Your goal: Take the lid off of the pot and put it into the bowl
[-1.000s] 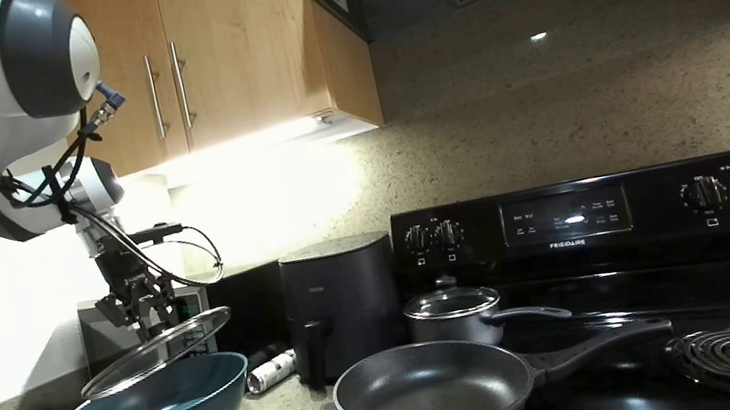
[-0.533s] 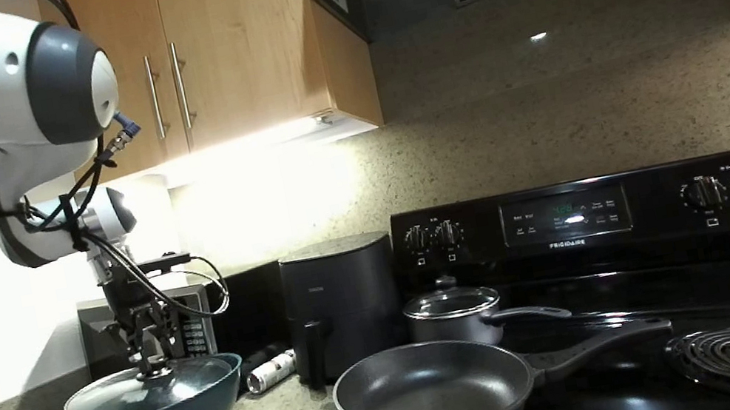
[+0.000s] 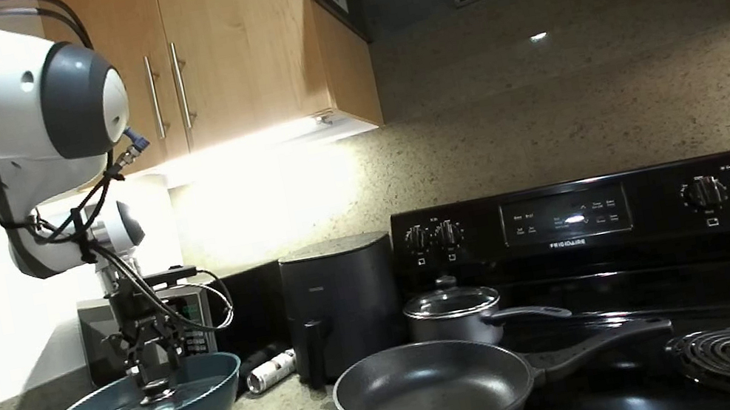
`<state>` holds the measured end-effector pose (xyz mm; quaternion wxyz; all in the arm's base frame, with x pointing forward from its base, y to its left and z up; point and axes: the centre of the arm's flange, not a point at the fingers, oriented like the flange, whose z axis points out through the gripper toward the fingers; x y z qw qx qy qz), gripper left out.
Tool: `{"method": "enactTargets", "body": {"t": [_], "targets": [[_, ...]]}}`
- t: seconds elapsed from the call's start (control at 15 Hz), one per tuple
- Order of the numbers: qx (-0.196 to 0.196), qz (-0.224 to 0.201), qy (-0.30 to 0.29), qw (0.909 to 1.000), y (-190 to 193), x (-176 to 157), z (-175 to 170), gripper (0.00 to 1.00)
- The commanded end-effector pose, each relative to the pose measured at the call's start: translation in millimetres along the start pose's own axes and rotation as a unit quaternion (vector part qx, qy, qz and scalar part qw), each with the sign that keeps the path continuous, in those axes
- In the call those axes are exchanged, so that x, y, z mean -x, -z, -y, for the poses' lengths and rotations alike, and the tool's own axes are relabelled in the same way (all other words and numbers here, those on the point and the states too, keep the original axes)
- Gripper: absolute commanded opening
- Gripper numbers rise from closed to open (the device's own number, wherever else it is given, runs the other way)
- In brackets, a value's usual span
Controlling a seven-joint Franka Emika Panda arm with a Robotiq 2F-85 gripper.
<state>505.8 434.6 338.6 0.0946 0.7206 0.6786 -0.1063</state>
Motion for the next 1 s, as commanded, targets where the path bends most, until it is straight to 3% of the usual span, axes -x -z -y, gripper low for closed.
{"method": "enactTargets", "body": {"t": [0.0,0.07,0.13,0.27,0.93], "targets": [[0.02,-0.019,-0.002,0.9996,15.2,7.4,-5.3,0.99],[0.007,-0.008,-0.004,0.9999,7.6,0.9,-4.8,1.0],[0.009,-0.01,-0.006,0.9999,9.6,1.4,-6.2,0.9],[0.008,-0.009,-0.006,0.9999,8.2,1.6,-7.0,1.0],[0.007,-0.008,-0.006,0.9999,5.9,0.7,-6.8,1.0]]}}
